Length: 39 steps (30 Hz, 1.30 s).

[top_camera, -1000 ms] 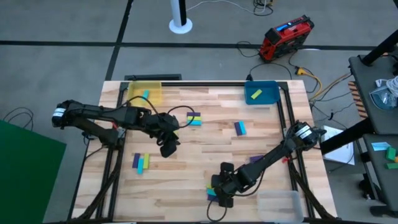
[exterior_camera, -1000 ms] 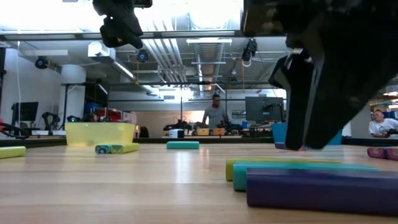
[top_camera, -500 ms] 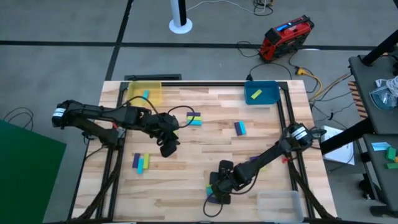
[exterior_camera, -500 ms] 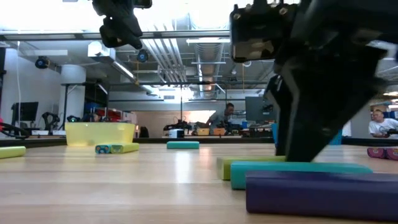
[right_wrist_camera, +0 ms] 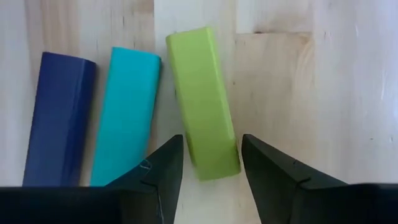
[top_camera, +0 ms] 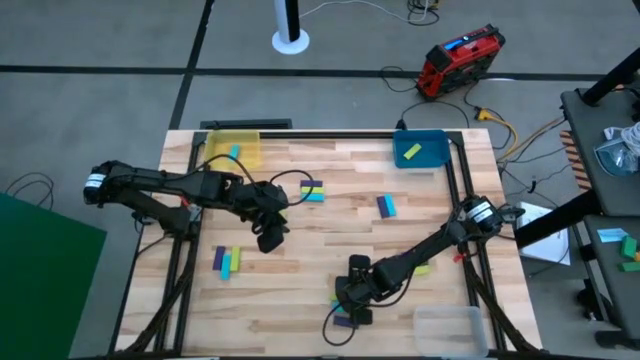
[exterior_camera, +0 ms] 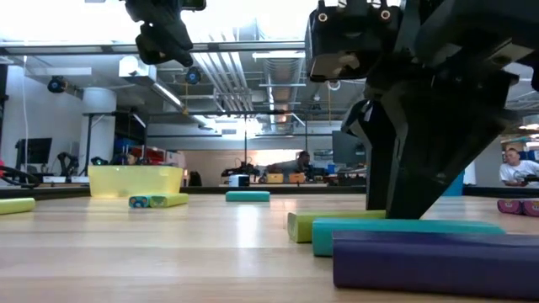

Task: Sort blocks
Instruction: Put the green block into the blue bin

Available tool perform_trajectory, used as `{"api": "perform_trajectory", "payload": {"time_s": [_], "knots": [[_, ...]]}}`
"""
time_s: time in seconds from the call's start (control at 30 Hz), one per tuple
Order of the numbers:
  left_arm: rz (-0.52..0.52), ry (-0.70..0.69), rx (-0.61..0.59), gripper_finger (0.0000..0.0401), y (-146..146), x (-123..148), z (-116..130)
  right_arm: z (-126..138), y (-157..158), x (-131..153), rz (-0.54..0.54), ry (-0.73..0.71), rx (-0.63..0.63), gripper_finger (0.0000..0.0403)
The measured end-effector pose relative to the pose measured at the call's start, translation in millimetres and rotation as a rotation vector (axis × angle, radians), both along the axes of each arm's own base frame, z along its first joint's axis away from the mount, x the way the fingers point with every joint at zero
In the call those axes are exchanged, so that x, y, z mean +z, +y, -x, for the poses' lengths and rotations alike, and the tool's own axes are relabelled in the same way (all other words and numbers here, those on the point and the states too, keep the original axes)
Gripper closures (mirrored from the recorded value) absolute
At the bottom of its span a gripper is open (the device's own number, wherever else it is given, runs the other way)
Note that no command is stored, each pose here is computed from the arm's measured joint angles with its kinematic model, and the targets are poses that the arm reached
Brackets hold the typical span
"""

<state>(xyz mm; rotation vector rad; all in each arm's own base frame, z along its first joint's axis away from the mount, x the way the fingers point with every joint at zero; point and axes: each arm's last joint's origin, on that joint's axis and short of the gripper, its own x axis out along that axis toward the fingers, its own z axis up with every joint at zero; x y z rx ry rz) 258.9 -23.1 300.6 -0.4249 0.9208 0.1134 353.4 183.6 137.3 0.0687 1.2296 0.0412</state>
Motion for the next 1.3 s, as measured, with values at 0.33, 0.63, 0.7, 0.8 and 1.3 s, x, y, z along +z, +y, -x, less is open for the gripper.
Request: {"api": "perform_trajectory", "payload": {"time_s": [0.33, 0.63, 0.7, 0.8, 1.3], "knots": [[0.0, 0.0, 0.0, 0.0304, 0.0, 0.0, 0.0, 0.2, -5.1, -5.1, 0.018, 0.006, 0.023, 0.0272], [-0.003, -0.002, -0.004, 0.0304, 0.0, 0.1, -0.1, 0.6, -5.8, -8.6, 0.017, -0.014, 0.04, 0.0296], [-0.003, -0.002, -0.004, 0.0304, 0.0, 0.1, -0.1, 1.2, -6.1, -9.4, 0.017, -0.014, 0.038, 0.0298], [-0.002, -0.002, -0.004, 0.0304, 0.0, 0.1, -0.1, 1.8, -6.2, -10.0, 0.024, -0.014, 0.037, 0.0301], [-0.003, -0.002, -0.004, 0.0304, 0.0, 0.1, -0.1, 1.7, -7.1, -8.7, 0.007, -0.01, -0.01, 0.0306]]}}
